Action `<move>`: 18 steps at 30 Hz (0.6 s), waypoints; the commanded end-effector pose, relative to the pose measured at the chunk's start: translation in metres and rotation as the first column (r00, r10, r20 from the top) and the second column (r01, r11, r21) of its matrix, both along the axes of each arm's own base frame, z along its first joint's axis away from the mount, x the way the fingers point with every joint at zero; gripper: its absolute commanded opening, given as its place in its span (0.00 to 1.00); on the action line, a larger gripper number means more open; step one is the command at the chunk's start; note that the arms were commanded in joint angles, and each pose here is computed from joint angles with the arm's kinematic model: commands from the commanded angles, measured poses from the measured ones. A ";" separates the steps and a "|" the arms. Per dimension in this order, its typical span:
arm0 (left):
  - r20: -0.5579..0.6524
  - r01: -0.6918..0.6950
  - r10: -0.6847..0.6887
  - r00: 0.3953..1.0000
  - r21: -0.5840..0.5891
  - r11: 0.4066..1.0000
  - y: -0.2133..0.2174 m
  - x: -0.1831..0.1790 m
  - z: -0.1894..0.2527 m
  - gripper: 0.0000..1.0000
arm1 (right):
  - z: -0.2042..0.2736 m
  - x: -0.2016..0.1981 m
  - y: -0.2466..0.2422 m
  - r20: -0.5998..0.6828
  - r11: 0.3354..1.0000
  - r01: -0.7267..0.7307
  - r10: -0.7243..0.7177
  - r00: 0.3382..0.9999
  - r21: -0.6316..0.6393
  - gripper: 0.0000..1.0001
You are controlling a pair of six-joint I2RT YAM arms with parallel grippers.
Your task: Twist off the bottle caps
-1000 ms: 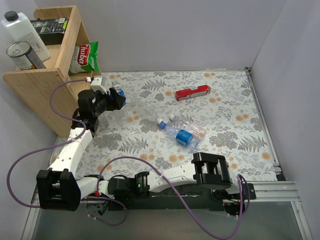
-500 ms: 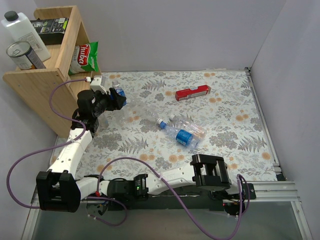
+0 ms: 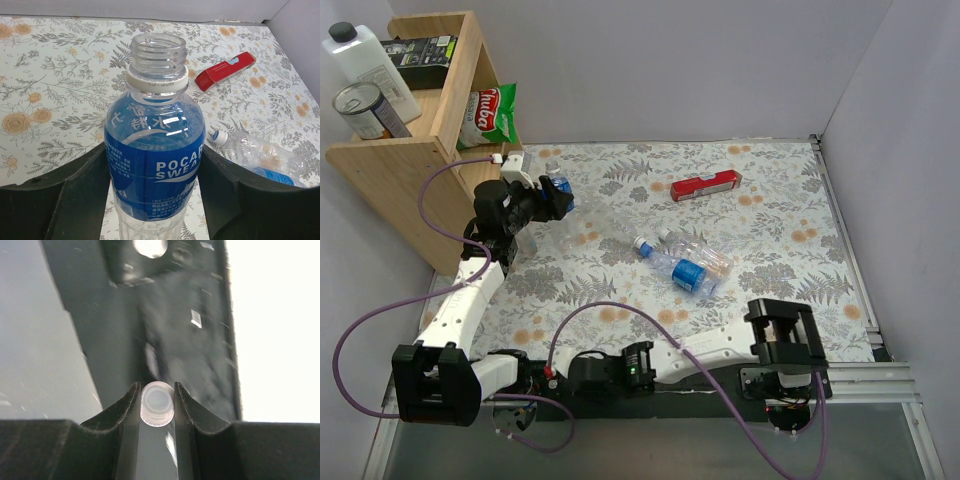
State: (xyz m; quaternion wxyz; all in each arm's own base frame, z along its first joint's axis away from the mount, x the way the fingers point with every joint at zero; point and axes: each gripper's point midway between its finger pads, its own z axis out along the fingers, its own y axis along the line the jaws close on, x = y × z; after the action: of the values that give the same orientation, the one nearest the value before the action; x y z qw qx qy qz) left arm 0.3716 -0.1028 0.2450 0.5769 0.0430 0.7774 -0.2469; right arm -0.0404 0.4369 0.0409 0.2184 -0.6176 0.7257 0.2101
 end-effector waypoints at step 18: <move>0.000 0.271 -0.271 0.963 -0.018 0.963 -0.084 -0.034 0.008 0.05 | 0.151 0.418 -0.261 0.067 0.478 0.830 -0.874 0.481 0.286 0.21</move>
State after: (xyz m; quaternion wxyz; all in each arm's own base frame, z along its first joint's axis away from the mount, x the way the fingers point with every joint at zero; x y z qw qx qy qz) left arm 0.3436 -0.1705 0.2398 0.5365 0.1147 0.7754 -0.3127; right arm 0.3323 0.2174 0.1888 0.4407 -0.1936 0.8716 0.0931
